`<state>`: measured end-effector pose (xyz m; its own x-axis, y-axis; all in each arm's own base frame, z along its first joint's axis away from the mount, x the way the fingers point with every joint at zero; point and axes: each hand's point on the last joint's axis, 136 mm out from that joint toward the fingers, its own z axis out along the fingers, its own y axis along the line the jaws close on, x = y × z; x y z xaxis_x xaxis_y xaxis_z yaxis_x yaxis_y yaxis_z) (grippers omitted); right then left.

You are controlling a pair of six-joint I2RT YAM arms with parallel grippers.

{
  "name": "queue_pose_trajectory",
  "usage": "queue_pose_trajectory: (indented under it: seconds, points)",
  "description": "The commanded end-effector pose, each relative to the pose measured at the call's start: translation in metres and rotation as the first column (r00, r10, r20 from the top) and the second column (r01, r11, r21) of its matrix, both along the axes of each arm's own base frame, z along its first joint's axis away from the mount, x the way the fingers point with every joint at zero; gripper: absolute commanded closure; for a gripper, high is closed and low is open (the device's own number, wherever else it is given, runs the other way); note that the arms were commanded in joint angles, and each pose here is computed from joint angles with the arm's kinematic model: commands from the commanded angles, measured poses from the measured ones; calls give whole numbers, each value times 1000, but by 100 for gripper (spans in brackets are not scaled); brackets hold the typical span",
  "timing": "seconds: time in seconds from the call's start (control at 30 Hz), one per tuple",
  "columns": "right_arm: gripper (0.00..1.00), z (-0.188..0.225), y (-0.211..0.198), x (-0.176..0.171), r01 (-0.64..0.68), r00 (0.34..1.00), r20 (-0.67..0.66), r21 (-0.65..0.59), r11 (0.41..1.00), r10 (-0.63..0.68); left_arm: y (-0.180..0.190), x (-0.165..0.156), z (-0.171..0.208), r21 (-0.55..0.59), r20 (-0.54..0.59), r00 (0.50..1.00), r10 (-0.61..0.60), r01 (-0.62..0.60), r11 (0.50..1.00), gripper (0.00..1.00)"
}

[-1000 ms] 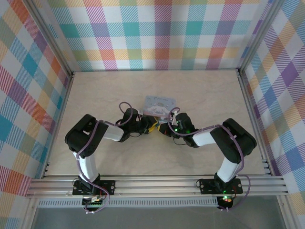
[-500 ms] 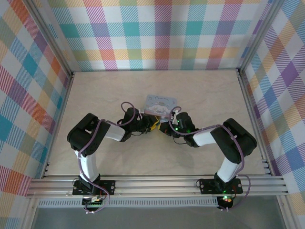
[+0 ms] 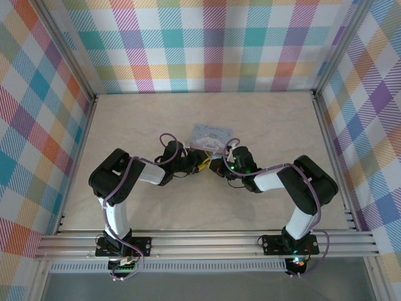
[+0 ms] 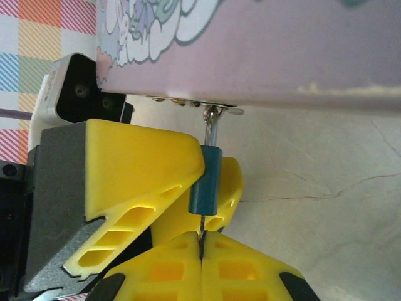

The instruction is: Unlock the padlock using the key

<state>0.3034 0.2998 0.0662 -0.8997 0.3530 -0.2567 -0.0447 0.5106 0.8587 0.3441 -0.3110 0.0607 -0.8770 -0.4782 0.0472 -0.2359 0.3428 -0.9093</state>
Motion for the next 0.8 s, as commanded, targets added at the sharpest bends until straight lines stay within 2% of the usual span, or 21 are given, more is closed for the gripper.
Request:
queue_pose_trajectory:
  seconds: [0.0, 0.3, 0.5, 0.67, 0.77]
  points:
    - [100, 36, 20, 1, -66, 996, 65, 100, 993, 60, -17, -12, 3, -30, -12, 998, -61, 60, 998, 65]
    - [98, 32, 14, 0, -57, 997, 58, 89, 994, 52, -16, -11, 3, -14, -8, 999, -53, 52, 999, 89]
    - [79, 25, -3, -3, -31, 997, 67, 9, 999, 31, -16, -10, 6, -4, -2, 999, -52, 52, 999, 97]
    - [63, 16, -28, -9, -11, 994, 106, -165, 986, 29, -15, -10, 9, 5, -13, 999, -47, 47, 999, 100]
    - [57, 28, -40, -7, -21, 976, 202, -294, 955, 84, -13, -10, 10, 17, -24, 999, -39, 39, 999, 100]
